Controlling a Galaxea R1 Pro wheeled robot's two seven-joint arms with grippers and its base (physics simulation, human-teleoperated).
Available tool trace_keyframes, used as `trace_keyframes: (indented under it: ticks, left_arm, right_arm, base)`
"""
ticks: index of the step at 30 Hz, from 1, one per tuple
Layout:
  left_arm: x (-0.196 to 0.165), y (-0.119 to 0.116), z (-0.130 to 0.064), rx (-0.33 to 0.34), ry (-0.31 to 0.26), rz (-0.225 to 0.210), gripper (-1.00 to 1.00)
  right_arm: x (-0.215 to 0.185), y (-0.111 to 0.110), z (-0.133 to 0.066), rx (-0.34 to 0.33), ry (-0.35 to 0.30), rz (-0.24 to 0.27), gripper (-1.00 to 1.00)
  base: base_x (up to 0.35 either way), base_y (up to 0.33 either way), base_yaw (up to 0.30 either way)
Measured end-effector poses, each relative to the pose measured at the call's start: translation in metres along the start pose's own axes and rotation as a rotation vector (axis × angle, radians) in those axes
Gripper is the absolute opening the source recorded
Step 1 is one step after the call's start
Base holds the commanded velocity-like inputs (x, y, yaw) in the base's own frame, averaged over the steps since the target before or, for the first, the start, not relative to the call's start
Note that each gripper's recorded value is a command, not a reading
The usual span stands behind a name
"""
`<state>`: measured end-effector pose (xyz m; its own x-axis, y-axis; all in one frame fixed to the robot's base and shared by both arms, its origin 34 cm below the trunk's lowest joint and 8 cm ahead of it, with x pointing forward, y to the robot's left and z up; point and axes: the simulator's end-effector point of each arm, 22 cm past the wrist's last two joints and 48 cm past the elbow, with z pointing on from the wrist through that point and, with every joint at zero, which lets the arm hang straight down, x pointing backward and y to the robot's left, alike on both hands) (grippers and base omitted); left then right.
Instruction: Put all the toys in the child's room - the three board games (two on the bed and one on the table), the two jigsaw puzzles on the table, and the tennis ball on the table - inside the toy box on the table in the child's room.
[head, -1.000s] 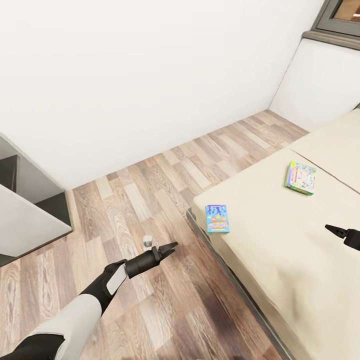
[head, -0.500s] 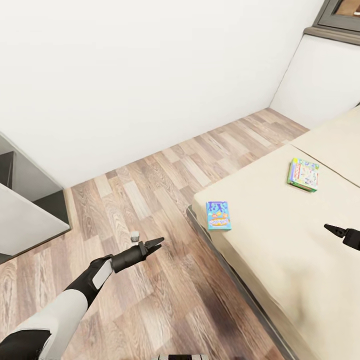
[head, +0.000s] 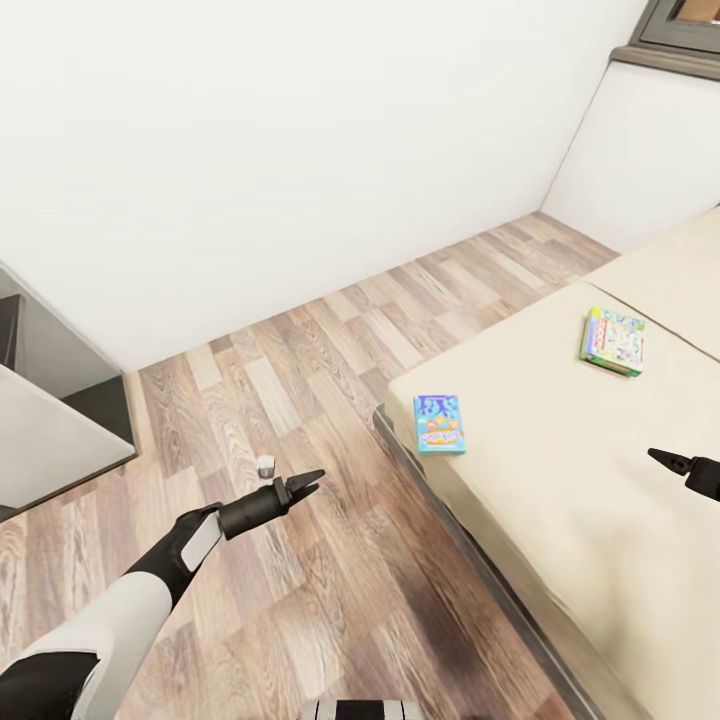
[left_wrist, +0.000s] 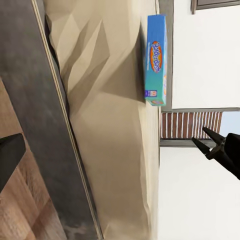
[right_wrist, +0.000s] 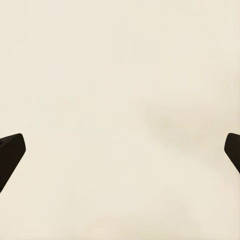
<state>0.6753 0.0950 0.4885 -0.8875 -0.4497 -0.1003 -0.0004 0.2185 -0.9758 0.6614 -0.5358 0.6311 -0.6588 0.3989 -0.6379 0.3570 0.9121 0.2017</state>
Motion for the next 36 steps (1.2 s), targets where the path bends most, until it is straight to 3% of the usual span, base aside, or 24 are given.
trace_keyframes:
  ticks: [13,29,36]
  left_arm:
    - [0.006,0.025,0.005,-0.001,0.003,0.003,1.0]
    - [0.006,0.023,0.008,0.008,-0.003,0.009,1.0]
    - [0.004,0.02,0.009,0.018,-0.018,0.034,1.0]
  right_arm:
    - [0.019,-0.008,0.016,0.0,-0.001,-0.003,1.0]
    - [0.017,-0.009,0.015,0.003,-0.004,-0.007,1.0]
    - [0.016,-0.009,0.015,0.003,-0.004,-0.007,1.0]
  base:
    - [0.0,0.0,0.0]
    - [0.0,0.0,0.0]
    - [0.0,0.0,0.0]
